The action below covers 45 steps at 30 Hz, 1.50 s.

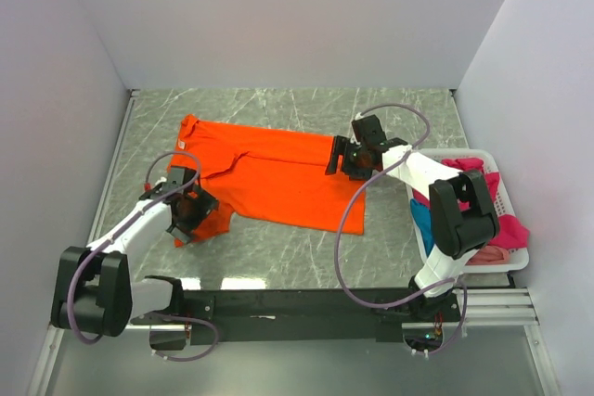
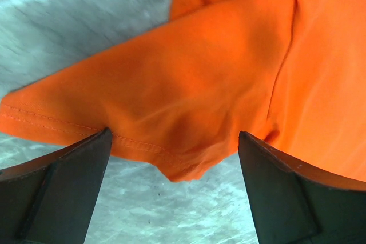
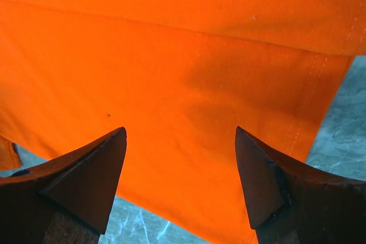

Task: Fold and stack the t-shirts
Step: Fold the tshirt

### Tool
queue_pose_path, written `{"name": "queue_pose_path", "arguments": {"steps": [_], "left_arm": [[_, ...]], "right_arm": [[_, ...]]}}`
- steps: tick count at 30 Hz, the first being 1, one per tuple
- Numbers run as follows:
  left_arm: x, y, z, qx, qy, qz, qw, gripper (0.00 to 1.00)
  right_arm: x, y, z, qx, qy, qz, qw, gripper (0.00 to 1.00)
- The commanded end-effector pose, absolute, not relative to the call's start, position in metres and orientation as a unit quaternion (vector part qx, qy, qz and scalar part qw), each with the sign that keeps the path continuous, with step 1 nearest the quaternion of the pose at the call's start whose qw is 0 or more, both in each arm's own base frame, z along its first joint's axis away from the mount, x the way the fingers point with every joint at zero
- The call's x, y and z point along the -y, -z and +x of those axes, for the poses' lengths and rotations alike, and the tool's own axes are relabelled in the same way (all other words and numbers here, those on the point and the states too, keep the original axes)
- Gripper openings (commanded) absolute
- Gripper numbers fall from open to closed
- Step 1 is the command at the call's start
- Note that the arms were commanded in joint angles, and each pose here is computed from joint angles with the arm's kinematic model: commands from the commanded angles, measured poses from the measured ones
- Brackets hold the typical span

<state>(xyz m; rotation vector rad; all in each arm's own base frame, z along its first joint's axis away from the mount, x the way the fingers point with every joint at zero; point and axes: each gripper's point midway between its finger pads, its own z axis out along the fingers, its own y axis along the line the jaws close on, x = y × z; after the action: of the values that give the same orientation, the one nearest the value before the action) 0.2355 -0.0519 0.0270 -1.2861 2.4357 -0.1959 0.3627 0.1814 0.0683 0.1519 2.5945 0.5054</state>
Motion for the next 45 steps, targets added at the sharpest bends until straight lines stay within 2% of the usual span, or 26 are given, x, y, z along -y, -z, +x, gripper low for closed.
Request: {"name": "queue_pose_path", "arguments": {"steps": [1, 4, 7, 13, 16, 25, 28, 29, 30, 34, 36, 38, 39, 41, 43, 45], "left_arm": [[0.063, -0.012, 0.207, -0.881, 0.048, -0.451, 0.135, 0.99], [0.073, -0.016, 0.189, -0.89, 0.029, -0.439, 0.117, 0.99], [0.09, -0.02, 0.178, -0.9, 0.052, -0.42, 0.102, 0.99], [0.114, -0.023, 0.171, -0.912, 0.079, -0.393, 0.091, 0.99], [0.113, -0.03, 0.17, -0.917, 0.058, -0.384, 0.092, 0.99], [0.069, -0.092, 0.206, -0.884, -0.021, -0.414, 0.215, 0.99], [0.046, -0.103, 0.225, -0.863, -0.038, -0.44, 0.245, 0.99], [0.031, -0.102, 0.233, -0.849, -0.04, -0.464, 0.25, 0.99], [0.037, -0.104, 0.249, -0.843, 0.001, -0.473, 0.256, 0.99], [0.032, -0.091, 0.272, -0.839, 0.065, -0.475, 0.256, 0.99], [0.02, -0.083, 0.273, -0.829, 0.047, -0.496, 0.253, 0.99], [0.005, -0.071, 0.268, -0.823, 0.026, -0.515, 0.239, 0.9], [0.004, -0.069, 0.268, -0.823, 0.027, -0.516, 0.236, 0.83], [0.002, -0.057, 0.265, -0.823, 0.027, -0.517, 0.233, 0.69], [-0.002, -0.046, 0.26, -0.822, 0.031, -0.524, 0.221, 0.6], [-0.004, -0.038, 0.256, -0.822, 0.028, -0.527, 0.211, 0.57]], "right_arm": [[-0.179, -0.076, 0.367, -0.945, -0.185, 0.055, 0.266, 0.83], [-0.176, -0.073, 0.366, -0.946, -0.177, 0.054, 0.265, 0.83], [-0.177, -0.071, 0.363, -0.947, -0.18, 0.05, 0.26, 0.83], [-0.178, -0.067, 0.362, -0.948, -0.184, 0.045, 0.257, 0.83], [-0.18, -0.066, 0.36, -0.947, -0.19, 0.04, 0.255, 0.83], [-0.18, -0.078, 0.355, -0.944, -0.19, 0.02, 0.27, 0.83], [-0.204, -0.088, 0.342, -0.941, -0.192, -0.03, 0.278, 0.83], [-0.23, -0.094, 0.329, -0.936, -0.207, -0.069, 0.277, 0.82], [-0.249, -0.097, 0.32, -0.93, -0.219, -0.099, 0.277, 0.82], [-0.338, -0.108, 0.271, -0.899, -0.271, -0.211, 0.271, 0.81], [-0.383, -0.112, 0.244, -0.881, -0.287, -0.266, 0.268, 0.79], [-0.417, -0.128, 0.234, -0.863, -0.302, -0.294, 0.278, 0.77], [-0.426, -0.115, 0.228, -0.868, -0.291, -0.306, 0.264, 0.76], [-0.453, -0.126, 0.221, -0.858, -0.295, -0.317, 0.275, 0.75], [-0.46, -0.11, 0.222, -0.873, -0.278, -0.302, 0.262, 0.73], [-0.47, -0.101, 0.223, -0.88, -0.279, -0.29, 0.251, 0.69]]}}
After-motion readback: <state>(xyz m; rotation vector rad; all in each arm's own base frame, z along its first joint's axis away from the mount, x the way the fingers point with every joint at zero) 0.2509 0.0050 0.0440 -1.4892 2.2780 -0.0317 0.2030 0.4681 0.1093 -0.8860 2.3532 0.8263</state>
